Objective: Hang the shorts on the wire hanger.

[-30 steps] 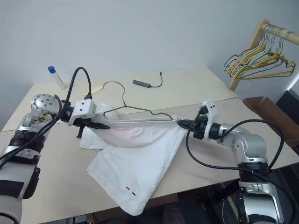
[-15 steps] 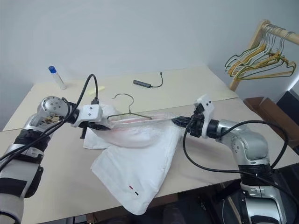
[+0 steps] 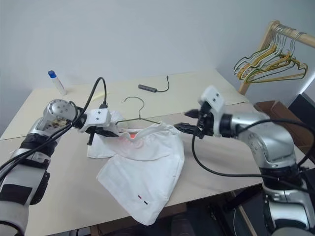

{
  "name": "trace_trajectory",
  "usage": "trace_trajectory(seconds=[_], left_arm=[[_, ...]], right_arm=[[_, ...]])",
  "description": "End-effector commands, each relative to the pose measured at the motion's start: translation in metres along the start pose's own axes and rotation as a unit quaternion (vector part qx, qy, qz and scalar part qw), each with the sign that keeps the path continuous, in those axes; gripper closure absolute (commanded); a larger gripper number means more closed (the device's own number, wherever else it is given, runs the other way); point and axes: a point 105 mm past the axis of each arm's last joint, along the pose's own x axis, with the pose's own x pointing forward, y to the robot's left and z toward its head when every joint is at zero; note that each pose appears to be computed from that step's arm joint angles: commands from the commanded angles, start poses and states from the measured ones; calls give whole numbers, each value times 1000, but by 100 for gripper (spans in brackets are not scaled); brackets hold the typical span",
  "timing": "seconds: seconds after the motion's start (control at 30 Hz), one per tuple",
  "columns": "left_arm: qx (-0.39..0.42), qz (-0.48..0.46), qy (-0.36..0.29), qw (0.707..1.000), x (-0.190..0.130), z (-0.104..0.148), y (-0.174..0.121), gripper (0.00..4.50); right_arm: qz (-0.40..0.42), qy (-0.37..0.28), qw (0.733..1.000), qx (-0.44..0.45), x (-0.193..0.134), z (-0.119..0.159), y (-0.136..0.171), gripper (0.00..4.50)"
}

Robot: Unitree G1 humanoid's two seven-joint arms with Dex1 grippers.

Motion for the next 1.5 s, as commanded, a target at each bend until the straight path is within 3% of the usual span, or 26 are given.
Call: trace_trajectory(seconds=[0.03, 0.2, 0.33, 0.4, 0.7, 0.77, 1.03, 1.13, 1.2, 1.33, 1.5], left_arm=[[19, 25, -27, 999, -9, 19, 15, 445], [22, 23, -39, 999, -7, 24, 15, 445], [24, 23, -42, 999, -8, 25, 13, 445], [25, 22, -43, 998, -9, 25, 12, 445], [41, 22, -58, 997, -7, 33, 14, 445], [44, 31, -85, 995, -7, 40, 16, 445], [-12, 95, -225, 970, -29, 66, 34, 189], [-50, 215, -294, 930, -49, 70, 59, 93], [-65, 237, -313, 917, -57, 72, 63, 33], [-67, 245, -360, 898, -69, 88, 63, 33], [-116, 215, -471, 847, -77, 138, 58, 33]], right_arm=[[26, 86, 995, -35, 17, -9, 3, 69], [-6, 187, 979, -83, 40, -34, -24, 69], [-4, 186, 979, -85, 50, -32, -33, 86], [6, 183, 979, -95, 52, -30, -33, 122], [43, 158, 981, -105, 57, -22, -22, 435], [51, 152, 983, -94, 52, -24, -18, 448], [26, 135, 990, 9, 14, -48, -12, 450], [-23, 127, 986, 103, -16, -68, -12, 450], [-56, 125, 980, 143, -32, -78, -13, 450], [-126, 120, 959, 223, -69, -96, -13, 450], [-220, 106, 910, 334, -110, -109, -14, 450]])
